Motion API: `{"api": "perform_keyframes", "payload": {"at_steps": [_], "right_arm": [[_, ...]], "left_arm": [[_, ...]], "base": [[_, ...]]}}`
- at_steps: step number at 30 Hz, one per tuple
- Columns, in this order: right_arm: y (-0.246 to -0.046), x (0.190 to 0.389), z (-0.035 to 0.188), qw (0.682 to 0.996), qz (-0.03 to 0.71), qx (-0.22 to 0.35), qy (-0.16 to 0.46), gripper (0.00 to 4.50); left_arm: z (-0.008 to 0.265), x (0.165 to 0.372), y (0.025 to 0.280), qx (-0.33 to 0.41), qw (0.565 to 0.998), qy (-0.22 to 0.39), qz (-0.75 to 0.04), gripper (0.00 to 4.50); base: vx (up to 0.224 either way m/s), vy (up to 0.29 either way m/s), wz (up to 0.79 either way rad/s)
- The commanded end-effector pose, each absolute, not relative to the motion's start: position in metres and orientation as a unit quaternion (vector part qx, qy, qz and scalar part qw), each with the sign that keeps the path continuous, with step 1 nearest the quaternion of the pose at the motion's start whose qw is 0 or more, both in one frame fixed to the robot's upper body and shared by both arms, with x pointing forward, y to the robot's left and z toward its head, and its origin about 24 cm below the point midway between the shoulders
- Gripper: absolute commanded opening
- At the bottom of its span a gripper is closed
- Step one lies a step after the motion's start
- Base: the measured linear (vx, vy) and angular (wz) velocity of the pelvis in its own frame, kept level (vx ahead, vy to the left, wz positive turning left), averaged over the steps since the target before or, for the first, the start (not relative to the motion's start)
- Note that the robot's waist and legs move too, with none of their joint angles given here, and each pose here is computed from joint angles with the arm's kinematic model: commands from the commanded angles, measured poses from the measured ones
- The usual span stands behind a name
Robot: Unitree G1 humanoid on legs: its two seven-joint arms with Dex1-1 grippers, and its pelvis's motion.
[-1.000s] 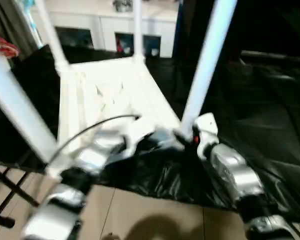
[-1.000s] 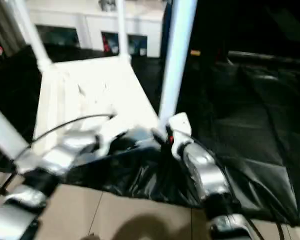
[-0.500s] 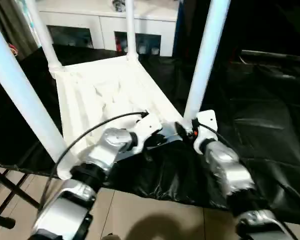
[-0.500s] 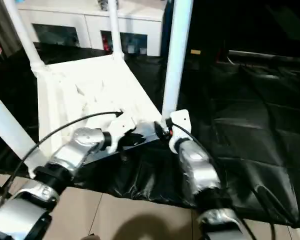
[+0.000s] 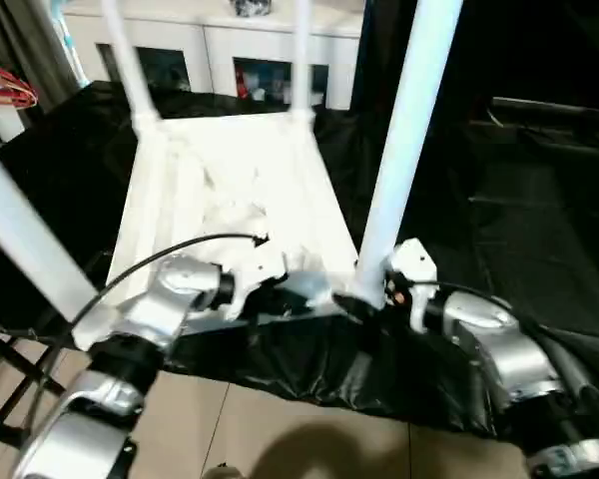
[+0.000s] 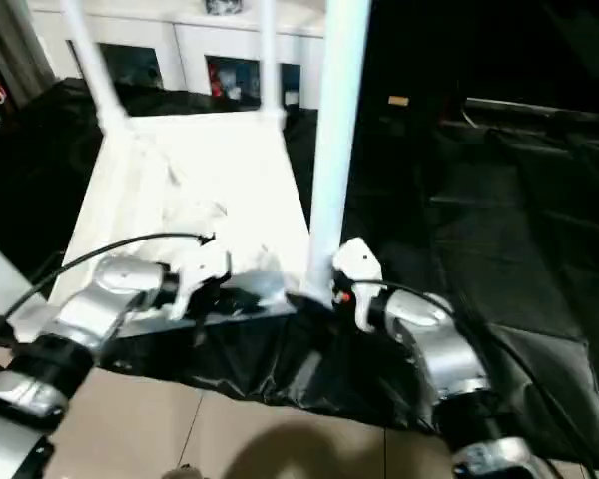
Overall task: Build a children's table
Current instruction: Rotate leg to tighten
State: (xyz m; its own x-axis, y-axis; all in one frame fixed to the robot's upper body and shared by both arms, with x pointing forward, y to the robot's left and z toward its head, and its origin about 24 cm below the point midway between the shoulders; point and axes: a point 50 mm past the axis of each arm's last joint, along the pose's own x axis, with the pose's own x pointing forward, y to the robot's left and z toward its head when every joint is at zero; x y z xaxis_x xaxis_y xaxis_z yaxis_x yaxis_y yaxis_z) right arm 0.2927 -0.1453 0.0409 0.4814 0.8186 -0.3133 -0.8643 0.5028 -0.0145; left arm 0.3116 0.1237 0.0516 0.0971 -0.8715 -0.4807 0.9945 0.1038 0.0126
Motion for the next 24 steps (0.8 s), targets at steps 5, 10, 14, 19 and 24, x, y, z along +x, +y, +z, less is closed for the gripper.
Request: {"api": "perform_keyframes", "payload": {"at_steps": [5, 10, 14, 19, 24], "right_arm": [[-0.148, 0.282, 0.047, 0.81, 0.561, -0.092, 0.146, 3.55], [-0.147, 0.278, 0.047, 0.79, 0.586, -0.091, 0.155, 3.15], [-0.145, 0.277, 0.044, 0.786, 0.591, -0.089, 0.158, 2.88], [-0.134, 0.288, 0.037, 0.843, 0.514, -0.072, 0.142, 2.73], [-0.125, 0.304, 0.029, 0.902, 0.405, -0.056, 0.14, 2.7]], "left_arm": [[0.061, 0.304, 0.121, 0.167, 0.666, 0.169, -0.707, 0.0], [0.062, 0.305, 0.124, 0.171, 0.654, 0.18, -0.714, 0.0], [0.062, 0.307, 0.126, 0.169, 0.661, 0.18, -0.708, 0.0], [0.061, 0.317, 0.119, 0.167, 0.715, 0.159, -0.66, 0.0], [0.06, 0.331, 0.109, 0.181, 0.776, 0.151, -0.585, 0.0]], "base": [[0.0, 0.0, 0.0], [0.0, 0.0, 0.0], [0.0, 0.0, 0.0], [0.0, 0.0, 0.0], [0.0, 0.0, 0.0]]}}
